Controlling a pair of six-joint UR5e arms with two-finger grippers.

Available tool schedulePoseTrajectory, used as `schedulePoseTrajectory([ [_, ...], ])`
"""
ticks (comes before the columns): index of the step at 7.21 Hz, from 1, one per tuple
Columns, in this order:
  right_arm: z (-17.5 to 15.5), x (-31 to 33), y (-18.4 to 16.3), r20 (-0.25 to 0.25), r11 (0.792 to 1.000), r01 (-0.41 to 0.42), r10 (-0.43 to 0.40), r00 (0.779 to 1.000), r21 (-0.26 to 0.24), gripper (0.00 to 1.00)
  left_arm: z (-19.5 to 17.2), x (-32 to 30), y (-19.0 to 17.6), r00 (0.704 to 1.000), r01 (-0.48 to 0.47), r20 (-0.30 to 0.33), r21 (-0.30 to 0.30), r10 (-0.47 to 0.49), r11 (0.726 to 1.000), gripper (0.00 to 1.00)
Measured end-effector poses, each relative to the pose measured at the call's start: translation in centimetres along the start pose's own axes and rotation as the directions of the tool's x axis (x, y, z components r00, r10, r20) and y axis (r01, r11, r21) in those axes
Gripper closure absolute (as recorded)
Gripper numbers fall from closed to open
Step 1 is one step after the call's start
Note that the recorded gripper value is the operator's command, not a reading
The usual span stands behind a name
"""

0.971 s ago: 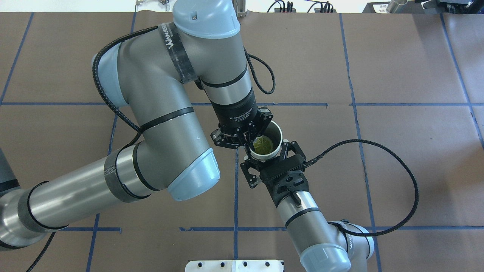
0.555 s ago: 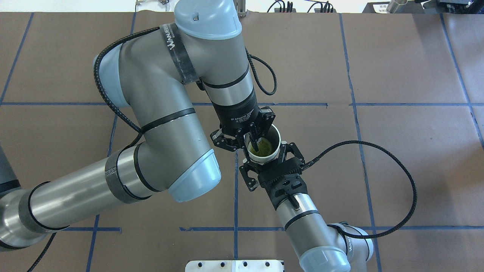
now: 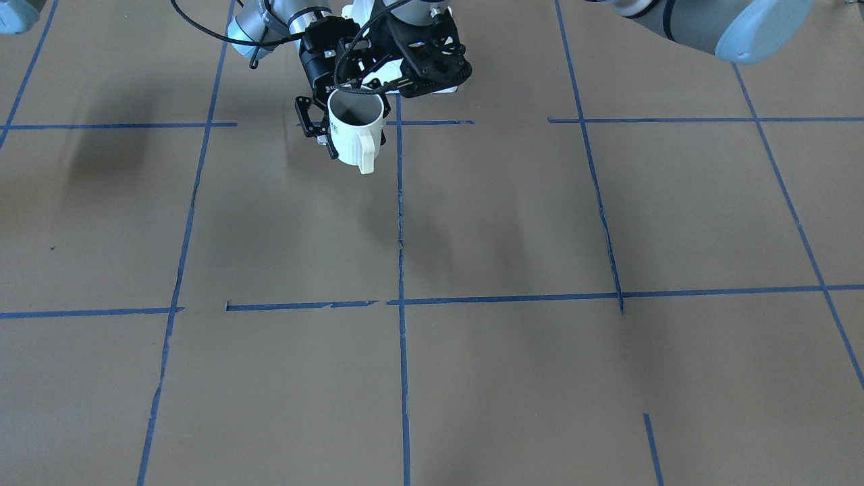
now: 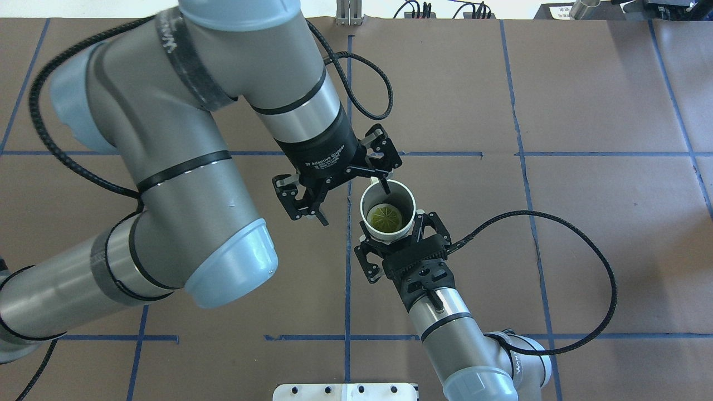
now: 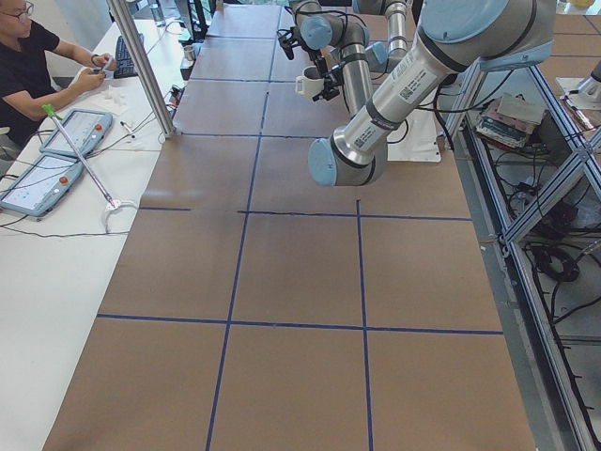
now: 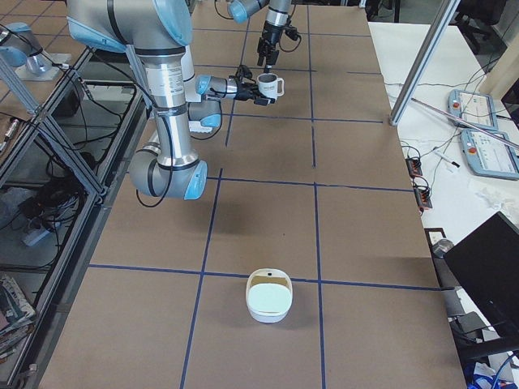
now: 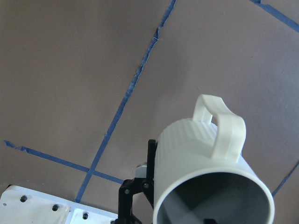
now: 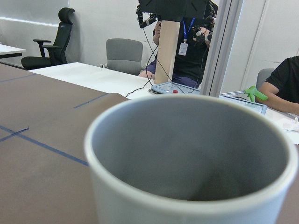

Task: Left arm hands cup to right arm to dump lemon

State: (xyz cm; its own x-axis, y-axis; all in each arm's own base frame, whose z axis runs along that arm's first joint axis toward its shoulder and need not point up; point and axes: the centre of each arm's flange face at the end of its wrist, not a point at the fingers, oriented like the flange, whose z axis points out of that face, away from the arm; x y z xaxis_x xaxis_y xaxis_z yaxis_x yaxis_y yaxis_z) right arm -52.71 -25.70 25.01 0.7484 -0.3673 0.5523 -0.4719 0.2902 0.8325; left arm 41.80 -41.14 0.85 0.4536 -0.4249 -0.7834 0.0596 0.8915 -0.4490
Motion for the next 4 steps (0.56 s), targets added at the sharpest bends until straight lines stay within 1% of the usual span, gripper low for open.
schedulePoseTrajectory([
  [1,0.1,1.2,0.0,-0.016,1.000,-0.016,0.017,1.000,0.022,0.97,-1.2,-0.6,-0.8,1.000,0.007,-0.014,0.018,-0.006,1.000,0.00],
  [2,0.5,3.5,0.5,-0.041,0.999,-0.021,0.022,0.999,0.037,0.98,-1.8,-1.4,-1.6,1.000,0.016,-0.019,0.032,-0.015,0.999,0.00],
  [4,1.1,10.5,2.5,-0.112,0.998,-0.040,0.045,0.993,0.039,0.98,-2.0,-3.2,-2.9,0.999,0.033,-0.013,0.049,-0.033,0.998,0.00],
])
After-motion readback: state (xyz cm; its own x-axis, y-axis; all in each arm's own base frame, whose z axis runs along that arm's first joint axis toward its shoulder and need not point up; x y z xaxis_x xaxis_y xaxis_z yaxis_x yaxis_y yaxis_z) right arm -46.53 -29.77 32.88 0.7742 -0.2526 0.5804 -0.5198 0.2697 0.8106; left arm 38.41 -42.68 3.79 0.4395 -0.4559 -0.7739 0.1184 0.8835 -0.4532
